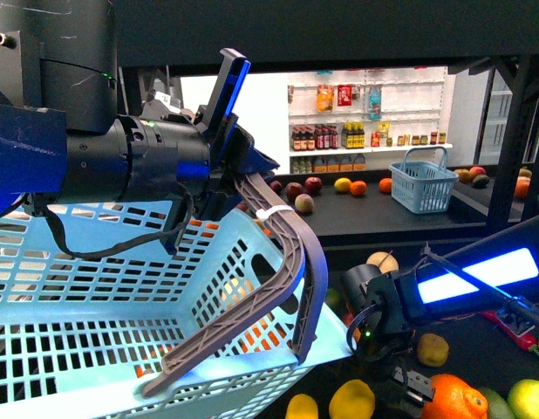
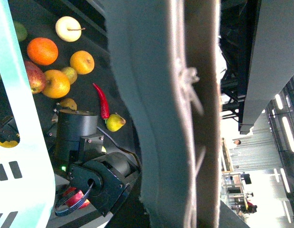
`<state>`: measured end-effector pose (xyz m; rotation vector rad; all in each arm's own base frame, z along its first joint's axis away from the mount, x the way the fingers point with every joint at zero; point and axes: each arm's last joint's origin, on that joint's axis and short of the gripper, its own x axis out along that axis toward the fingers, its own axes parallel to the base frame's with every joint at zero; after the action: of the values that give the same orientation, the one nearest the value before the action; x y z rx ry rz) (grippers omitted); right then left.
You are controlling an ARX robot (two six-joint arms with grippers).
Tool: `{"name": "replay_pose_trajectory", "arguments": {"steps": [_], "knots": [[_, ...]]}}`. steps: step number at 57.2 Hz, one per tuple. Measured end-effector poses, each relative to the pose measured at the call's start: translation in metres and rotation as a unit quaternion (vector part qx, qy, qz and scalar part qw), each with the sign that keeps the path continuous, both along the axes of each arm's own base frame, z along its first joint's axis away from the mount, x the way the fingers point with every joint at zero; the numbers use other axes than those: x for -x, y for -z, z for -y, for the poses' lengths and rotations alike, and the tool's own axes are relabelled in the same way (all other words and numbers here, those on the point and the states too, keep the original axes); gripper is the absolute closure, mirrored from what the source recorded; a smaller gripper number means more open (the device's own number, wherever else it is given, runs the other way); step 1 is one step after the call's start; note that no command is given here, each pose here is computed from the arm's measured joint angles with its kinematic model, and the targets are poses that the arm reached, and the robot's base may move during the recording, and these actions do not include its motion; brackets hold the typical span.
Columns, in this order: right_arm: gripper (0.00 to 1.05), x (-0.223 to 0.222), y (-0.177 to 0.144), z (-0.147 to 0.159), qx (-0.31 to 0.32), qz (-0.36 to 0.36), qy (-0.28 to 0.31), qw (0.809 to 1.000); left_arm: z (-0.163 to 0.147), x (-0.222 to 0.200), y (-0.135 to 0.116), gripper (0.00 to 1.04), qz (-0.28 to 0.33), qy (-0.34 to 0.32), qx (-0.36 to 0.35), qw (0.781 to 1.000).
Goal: Pick lemon from shelf
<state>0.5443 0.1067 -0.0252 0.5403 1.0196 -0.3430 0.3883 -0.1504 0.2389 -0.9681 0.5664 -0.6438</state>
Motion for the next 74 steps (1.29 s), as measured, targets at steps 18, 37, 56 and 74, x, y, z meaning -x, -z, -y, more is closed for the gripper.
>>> {"name": "replay_pose_trajectory", "arguments": {"steps": [18, 37, 56, 74], "knots": [[0.07, -0.012, 0.017, -0.007, 0.010, 0.008, 0.004, 1.000, 0.000, 0.000, 0.000, 0.97, 0.000, 0.000, 0.000, 1.000], [0.07, -0.016, 0.030, -0.015, 0.015, 0.010, -0.001, 1.000, 0.000, 0.000, 0.000, 0.97, 0.000, 0.000, 0.000, 1.000], [0.29, -0.016, 0.037, -0.019, 0.017, 0.020, -0.014, 1.000, 0.000, 0.000, 0.000, 0.97, 0.000, 0.000, 0.000, 1.000], [0.45, -0.004, 0.031, -0.002, 0.020, 0.035, -0.014, 0.999, 0.000, 0.000, 0.000, 0.97, 0.000, 0.000, 0.000, 1.000]]}}
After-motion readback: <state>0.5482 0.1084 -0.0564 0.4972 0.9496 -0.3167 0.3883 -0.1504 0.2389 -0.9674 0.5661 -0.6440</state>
